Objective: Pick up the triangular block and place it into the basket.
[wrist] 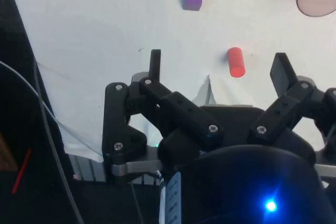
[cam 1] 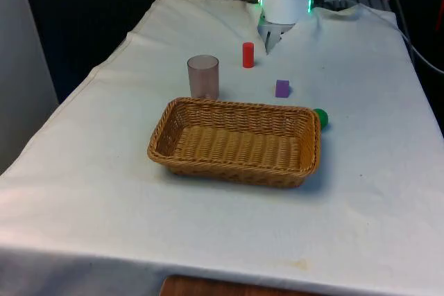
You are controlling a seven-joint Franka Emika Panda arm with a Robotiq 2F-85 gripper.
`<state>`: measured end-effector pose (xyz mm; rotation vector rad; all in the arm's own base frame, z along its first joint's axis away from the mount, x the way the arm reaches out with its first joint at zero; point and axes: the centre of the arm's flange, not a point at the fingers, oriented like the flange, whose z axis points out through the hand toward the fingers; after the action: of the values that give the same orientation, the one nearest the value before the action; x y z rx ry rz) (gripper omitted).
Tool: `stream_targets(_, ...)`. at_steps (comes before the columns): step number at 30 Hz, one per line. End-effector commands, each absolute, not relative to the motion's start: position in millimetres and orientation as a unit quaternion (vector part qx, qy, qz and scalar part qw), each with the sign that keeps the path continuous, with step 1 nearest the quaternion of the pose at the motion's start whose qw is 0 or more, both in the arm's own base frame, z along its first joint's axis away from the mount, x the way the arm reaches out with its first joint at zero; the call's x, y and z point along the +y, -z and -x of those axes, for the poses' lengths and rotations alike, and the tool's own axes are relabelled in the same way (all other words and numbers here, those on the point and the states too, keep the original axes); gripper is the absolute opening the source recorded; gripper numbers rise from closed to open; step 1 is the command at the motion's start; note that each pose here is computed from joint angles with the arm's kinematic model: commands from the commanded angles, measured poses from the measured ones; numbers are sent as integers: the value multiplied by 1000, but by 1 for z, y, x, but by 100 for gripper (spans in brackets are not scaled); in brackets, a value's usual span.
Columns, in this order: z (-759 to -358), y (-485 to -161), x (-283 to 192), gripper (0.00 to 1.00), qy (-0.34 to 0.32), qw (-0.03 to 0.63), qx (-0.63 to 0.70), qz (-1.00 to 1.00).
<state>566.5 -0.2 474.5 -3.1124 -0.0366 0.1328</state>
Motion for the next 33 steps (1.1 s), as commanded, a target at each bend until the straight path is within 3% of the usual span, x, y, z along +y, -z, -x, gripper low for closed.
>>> stream_targets(1,-564,-473,0,100,-38,13,-12,999)
stream_targets(19,-525,-447,-2,100,-28,11,-17,999)
stream_targets(33,-487,-405,-2,100,-7,7,-21,1000)
